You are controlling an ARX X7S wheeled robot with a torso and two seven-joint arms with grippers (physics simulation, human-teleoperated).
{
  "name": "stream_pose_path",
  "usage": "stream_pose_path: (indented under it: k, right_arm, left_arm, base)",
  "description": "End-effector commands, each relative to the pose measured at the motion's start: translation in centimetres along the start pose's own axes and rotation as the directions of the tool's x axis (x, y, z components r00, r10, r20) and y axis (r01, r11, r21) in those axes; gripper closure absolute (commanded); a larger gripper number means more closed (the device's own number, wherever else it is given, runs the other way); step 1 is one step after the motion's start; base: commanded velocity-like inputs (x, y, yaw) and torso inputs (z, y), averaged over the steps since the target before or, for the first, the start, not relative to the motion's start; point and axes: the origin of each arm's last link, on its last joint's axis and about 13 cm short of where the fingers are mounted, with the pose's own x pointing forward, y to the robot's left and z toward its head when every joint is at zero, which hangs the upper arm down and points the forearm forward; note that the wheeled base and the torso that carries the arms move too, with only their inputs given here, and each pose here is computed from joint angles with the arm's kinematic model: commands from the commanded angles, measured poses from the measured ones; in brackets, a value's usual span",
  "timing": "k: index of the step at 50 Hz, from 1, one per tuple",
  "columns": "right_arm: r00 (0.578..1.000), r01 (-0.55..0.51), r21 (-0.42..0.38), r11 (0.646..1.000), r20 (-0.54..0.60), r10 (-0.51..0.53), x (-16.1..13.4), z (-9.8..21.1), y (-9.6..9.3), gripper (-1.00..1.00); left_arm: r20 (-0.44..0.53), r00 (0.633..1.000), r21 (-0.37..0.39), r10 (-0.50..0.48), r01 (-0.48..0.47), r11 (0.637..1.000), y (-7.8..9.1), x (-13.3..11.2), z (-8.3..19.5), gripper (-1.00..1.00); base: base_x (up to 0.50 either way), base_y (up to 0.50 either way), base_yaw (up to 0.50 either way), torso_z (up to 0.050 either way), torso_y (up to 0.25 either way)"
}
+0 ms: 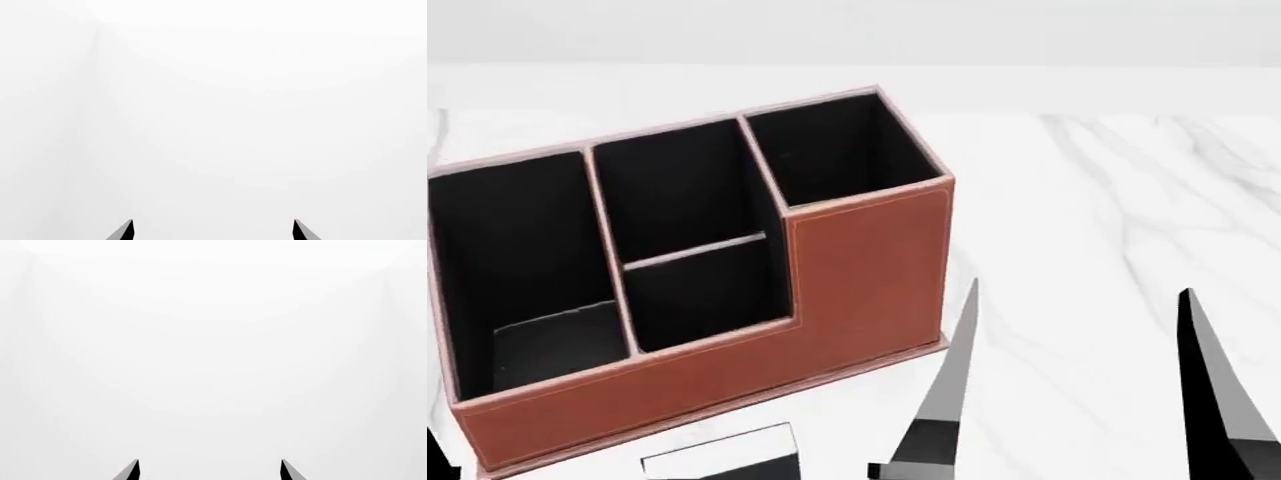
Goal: Pick up the book and place it in the front compartment of the caddy.
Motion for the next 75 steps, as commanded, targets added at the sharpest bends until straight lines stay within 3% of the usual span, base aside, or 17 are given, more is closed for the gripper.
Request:
stream_pose_path:
  k: [1,27,32,34,45,48,50,51,53,54,55,75]
  right_arm:
    - [1.000,-0.006,0.012,1.000,0.018,0.005,0.09,0.34,-0.24,-1.00]
    - [1.000,-0.004,0.006,1.000,0.013,0.004,0.16,0.19,-0.15,-1.00]
    - [1.000,-0.004,0.013,1.000,0.015,0.004,0.15,0.10,-0.12,-1.00]
    - [1.000,-0.012,-0.037,0.999,-0.012,0.012,0.18,-0.08,-0.11,-1.00]
    - [1.000,-0.018,-0.026,1.000,-0.008,0.018,0.19,0.01,0.01,-1.00]
    - [1.000,-0.019,0.024,1.000,0.024,0.018,0.15,0.14,0.00,-1.00]
    - [1.000,-0.014,0.002,1.000,0.011,0.014,0.14,0.04,-0.06,-1.00]
    - [1.000,-0.013,0.007,1.000,0.013,0.013,0.13,0.05,-0.07,-1.00]
    - [1.000,-0.012,0.007,1.000,0.016,0.011,0.13,0.09,-0.08,-1.00]
    - [1.000,-0.012,0.007,1.000,0.018,0.012,0.13,0.13,-0.08,-1.00]
    - [1.000,-0.014,0.006,1.000,0.018,0.014,0.15,0.09,-0.06,-1.00]
    - [1.000,-0.021,0.007,1.000,0.020,0.021,0.17,0.14,0.00,-1.00]
  left_arm:
    - [-0.017,1.000,0.024,-0.001,0.002,1.000,0.10,0.11,-0.27,-1.00]
    - [-0.036,0.999,0.025,-0.011,0.012,1.000,-0.15,0.11,-0.26,-1.00]
    - [-0.051,0.998,0.035,-0.021,0.023,0.999,-0.28,0.12,-0.44,-1.00]
    - [-0.054,0.998,0.036,-0.024,0.026,0.999,-0.30,0.10,-0.48,-1.00]
    - [-0.063,0.997,0.037,-0.032,0.034,0.999,-0.38,0.06,-0.58,-1.00]
    - [-0.054,0.998,0.028,-0.028,0.030,0.999,-0.31,0.07,-0.50,-1.00]
    - [-0.065,0.998,0.015,-0.025,0.026,1.000,-0.29,0.13,-0.47,-1.00]
    - [-0.054,0.998,0.064,-0.015,0.019,0.998,-0.27,0.14,-0.45,-1.00]
    - [-0.055,0.998,0.018,-0.031,0.032,0.999,-0.39,0.12,-0.32,-1.00]
    - [-0.080,0.997,0.036,-0.018,0.021,0.999,-0.33,0.14,-0.40,-1.00]
    - [-0.039,0.999,0.063,-0.036,0.038,0.997,-0.33,0.13,-0.35,-1.00]
    - [-0.062,0.997,0.096,-0.053,0.059,0.994,-0.44,-0.01,-0.55,-1.00]
  base:
    - [0.50,0.05,0.00,0.000,0.000]
    - [0.49,0.05,0.00,0.000,0.002]
    - [0.00,0.00,0.00,0.000,0.002]
    - [0.00,0.06,0.00,0.000,0.000]
    - [0.00,0.48,0.00,0.000,0.000]
    - [0.00,0.33,0.00,0.000,0.000]
    - [0.00,0.00,0.00,0.000,0.000]
    - [0.00,0.00,0.00,0.000,0.000]
    - [0.00,0.00,0.00,0.000,0.000]
    - [0.00,0.00,0.00,0.000,0.000]
    - [0.00,0.00,0.00,0.000,0.000]
    - [0.00,0.00,0.00,0.048,0.000]
